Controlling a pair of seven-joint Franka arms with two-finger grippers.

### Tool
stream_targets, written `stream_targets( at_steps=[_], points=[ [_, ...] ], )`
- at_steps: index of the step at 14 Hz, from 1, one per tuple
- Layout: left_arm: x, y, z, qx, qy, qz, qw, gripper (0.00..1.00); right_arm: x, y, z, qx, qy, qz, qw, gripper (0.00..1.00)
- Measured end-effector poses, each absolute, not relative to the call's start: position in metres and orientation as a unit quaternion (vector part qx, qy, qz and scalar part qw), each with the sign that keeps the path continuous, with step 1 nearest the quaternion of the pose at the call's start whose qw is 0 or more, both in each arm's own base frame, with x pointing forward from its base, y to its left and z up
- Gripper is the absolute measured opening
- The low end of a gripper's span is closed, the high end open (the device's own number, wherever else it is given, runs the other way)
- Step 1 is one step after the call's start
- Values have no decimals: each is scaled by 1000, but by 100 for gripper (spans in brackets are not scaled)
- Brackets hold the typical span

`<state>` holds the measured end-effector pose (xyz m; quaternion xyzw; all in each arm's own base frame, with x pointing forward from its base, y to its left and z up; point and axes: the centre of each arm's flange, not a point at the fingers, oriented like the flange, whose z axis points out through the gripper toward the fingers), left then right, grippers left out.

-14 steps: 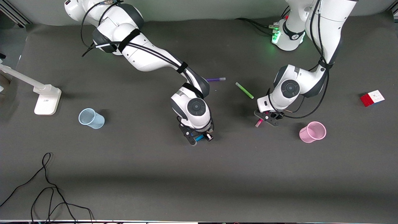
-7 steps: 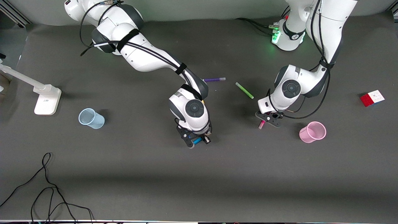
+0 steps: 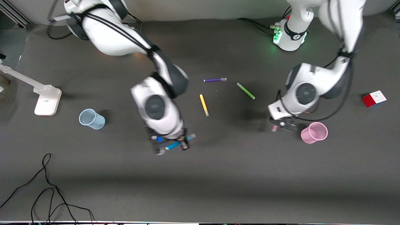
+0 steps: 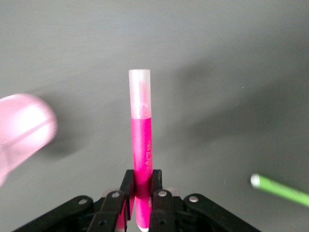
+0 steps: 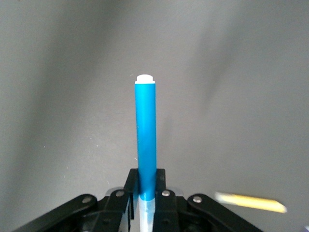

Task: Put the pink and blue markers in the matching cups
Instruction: 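Lift the blue marker toward the blue cup while the left gripper carries pink, then lower the blue marker into the blue cup while the left gripper drops pink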

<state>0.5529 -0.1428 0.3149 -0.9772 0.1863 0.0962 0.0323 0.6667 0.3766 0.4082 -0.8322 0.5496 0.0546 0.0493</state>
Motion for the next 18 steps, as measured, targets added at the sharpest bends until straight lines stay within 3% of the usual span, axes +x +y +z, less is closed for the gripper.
stream_targets(
  at_steps=[3,7,12,18],
  points=[
    [582,-96,411,-984,132,119,30,18,677,259,481,-847,505,152,71,17],
    [599,-18,453,-991,59,120,13,18,647,105,510,-878,413,220,101,17],
    [602,39,438,-990,14,140,5,18,599,-23,448,-883,362,269,131,17],
    [621,40,375,-974,22,227,2,18,575,-61,346,-872,326,336,142,17]
  ],
)
